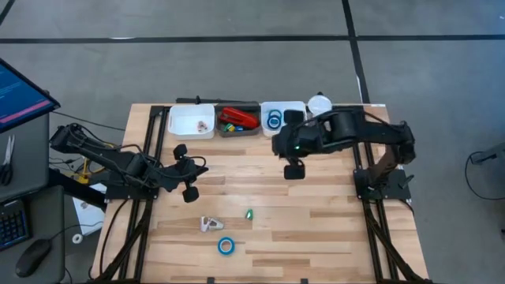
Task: Pick and place Stapler, Stapler remover, tape
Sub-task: Put the green stapler into the black bin
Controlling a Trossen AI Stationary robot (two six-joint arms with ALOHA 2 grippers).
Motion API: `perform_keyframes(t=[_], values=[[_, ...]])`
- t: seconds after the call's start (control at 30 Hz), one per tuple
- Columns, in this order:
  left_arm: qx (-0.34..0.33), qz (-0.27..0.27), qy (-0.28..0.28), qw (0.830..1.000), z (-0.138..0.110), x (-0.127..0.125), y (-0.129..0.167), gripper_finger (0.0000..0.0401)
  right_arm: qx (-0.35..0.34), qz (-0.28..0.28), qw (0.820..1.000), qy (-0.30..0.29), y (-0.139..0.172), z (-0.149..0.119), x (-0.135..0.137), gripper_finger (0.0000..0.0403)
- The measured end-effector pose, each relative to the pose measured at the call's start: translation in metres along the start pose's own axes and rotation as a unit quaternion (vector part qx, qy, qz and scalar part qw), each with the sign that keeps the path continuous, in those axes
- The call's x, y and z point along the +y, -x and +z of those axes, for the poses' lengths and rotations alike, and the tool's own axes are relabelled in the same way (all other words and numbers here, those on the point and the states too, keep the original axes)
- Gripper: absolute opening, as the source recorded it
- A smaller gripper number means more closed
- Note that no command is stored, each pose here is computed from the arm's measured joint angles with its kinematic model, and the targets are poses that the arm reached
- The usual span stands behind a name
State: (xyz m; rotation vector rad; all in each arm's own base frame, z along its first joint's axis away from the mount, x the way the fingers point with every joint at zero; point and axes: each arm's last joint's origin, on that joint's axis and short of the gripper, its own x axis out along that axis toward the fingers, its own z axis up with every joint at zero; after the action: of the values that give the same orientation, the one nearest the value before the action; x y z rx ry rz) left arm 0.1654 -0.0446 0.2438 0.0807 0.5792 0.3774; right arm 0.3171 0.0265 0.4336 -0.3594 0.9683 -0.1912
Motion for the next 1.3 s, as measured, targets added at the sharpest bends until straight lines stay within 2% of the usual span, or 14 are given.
perform_keyframes(t=[0.1,0.2,0.4,0.5,0.67,0.97,1.1,1.3], values=[[0.001,0.000,-0.001,1.000,0.000,0.000,0.000,0.0003,-0.029,0.021,0.999,0.005,-0.030,-0.015,0.005,0.0000],[0.002,0.001,-0.002,1.000,0.000,0.000,0.000,0.0003,-0.075,0.033,0.996,-0.016,-0.052,-0.041,0.006,0.0000],[0.002,0.001,-0.002,1.000,-0.001,0.000,0.000,0.0003,-0.153,0.014,0.984,-0.090,-0.066,-0.096,0.005,0.0000],[0.002,0.001,-0.002,1.000,-0.001,0.000,0.000,0.0003,-0.181,0.017,0.977,-0.112,-0.073,-0.116,0.009,0.0000],[0.003,0.001,-0.002,1.000,-0.001,0.000,0.000,0.0003,-0.188,0.020,0.971,-0.145,-0.097,-0.140,0.021,0.0000],[0.005,0.001,-0.004,1.000,-0.001,0.000,0.000,0.0003,-0.235,0.016,0.957,-0.170,-0.152,-0.159,0.044,0.0000],[0.004,0.001,-0.003,1.000,-0.001,0.000,0.000,0.0003,-0.221,0.021,0.961,-0.166,-0.167,-0.159,0.049,0.0000],[-0.001,0.001,0.002,1.000,0.000,0.000,0.000,0.0003,-0.208,0.061,0.964,-0.154,-0.181,-0.161,0.056,0.0000]])
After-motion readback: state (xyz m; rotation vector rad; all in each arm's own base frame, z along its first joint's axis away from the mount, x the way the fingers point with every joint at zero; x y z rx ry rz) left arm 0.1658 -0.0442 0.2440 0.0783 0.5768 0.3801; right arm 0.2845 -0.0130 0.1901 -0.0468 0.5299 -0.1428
